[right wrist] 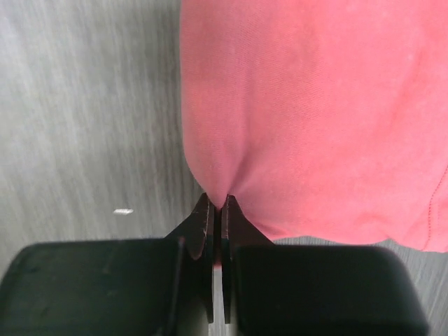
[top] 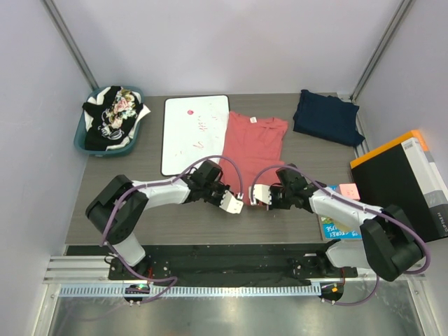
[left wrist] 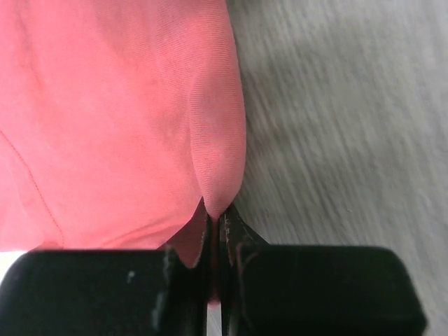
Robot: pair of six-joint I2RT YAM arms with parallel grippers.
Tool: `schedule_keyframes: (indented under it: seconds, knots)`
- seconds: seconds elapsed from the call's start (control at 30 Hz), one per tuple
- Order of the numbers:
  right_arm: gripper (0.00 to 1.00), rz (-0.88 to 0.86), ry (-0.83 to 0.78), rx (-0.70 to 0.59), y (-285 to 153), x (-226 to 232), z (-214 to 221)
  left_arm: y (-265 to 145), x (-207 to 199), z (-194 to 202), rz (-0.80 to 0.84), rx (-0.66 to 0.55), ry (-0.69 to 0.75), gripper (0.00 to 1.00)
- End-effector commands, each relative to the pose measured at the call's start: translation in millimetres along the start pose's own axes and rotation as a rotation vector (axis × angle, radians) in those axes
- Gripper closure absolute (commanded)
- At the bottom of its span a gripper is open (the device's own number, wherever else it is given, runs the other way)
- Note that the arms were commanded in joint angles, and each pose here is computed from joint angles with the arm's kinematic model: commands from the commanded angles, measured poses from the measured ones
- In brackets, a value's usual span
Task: Fold and stack the t-shirts
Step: Grab one side of the 2/3 rectangular tshirt with both arms, then fold the long partially folded tshirt into a neat square
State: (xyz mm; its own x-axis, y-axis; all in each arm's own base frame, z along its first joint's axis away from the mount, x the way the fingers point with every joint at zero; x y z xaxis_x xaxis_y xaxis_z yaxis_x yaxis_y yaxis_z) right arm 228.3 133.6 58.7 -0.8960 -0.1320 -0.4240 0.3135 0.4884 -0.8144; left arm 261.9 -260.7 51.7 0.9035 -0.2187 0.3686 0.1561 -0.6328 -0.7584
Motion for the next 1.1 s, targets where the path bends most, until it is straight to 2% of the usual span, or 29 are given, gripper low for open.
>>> schedule_keyframes:
  seconds: [0.0, 0.17, 0.2, 0.27, 0.3, 0.5, 0.67, 0.8, 0.93, 1.07]
  knots:
    - [0.99, -0.116, 0.005, -0.043, -26.0, 5.5, -18.8, -26.7, -25.5, -17.3, 0.139, -0.032, -0.097, 1.0]
    - [0.99, -0.265, -0.007, -0.176, -69.6, 18.9, -52.3, -81.0, -43.4, -53.0, 0.225, -0.101, -0.175, 1.0]
    - [0.99, -0.336, -0.015, -0.175, -79.6, 32.5, -52.8, -91.8, -54.9, -55.9, 0.269, -0.104, -0.198, 1.0]
    - [0.99, -0.346, -0.034, -0.213, -96.6, 33.4, -63.7, -115.6, -64.8, -66.7, 0.282, -0.124, -0.198, 1.0]
    - [0.99, -0.403, -0.046, -0.217, -107.0, 45.2, -66.0, -123.4, -68.9, -73.5, 0.296, -0.15, -0.195, 1.0]
    - [0.99, -0.444, -0.057, -0.295, -154.4, 55.7, -96.0, -165.4, -86.1, -96.4, 0.292, -0.214, -0.217, 1.0]
    - [0.99, -0.381, -0.032, -0.317, -162.6, 42.0, -113.5, -176.5, -87.9, -103.1, 0.274, -0.24, -0.203, 1.0]
    - [0.99, -0.278, -0.049, -0.263, -151.4, 24.0, -107.1, -173.8, -71.7, -101.8, 0.189, -0.225, -0.141, 1.0]
    - [0.99, -0.151, -0.102, -0.13, -138.5, 1.9, -87.7, -159.1, -35.5, -92.9, 0.056, -0.159, -0.008, 1.0]
    - [0.99, -0.041, -0.157, -0.078, -131.0, -22.6, -82.3, -154.8, -1.1, -91.6, 0.009, -0.162, 0.02, 1.0]
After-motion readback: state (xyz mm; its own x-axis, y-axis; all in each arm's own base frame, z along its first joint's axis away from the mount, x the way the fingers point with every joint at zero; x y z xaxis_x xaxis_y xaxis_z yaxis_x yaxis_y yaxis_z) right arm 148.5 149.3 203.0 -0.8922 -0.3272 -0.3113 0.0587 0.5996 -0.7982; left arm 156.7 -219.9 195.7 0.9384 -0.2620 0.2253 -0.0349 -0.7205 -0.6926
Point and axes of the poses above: each gripper's point midway between its finger pads, its own y axis out along the fingers, its own x axis along the line the jaws close on, z = x × y, the point moved 4 cm from there along -y, back along the fingers, and after that the axes turned 11 degrees about -y, right-handed, at the moved point
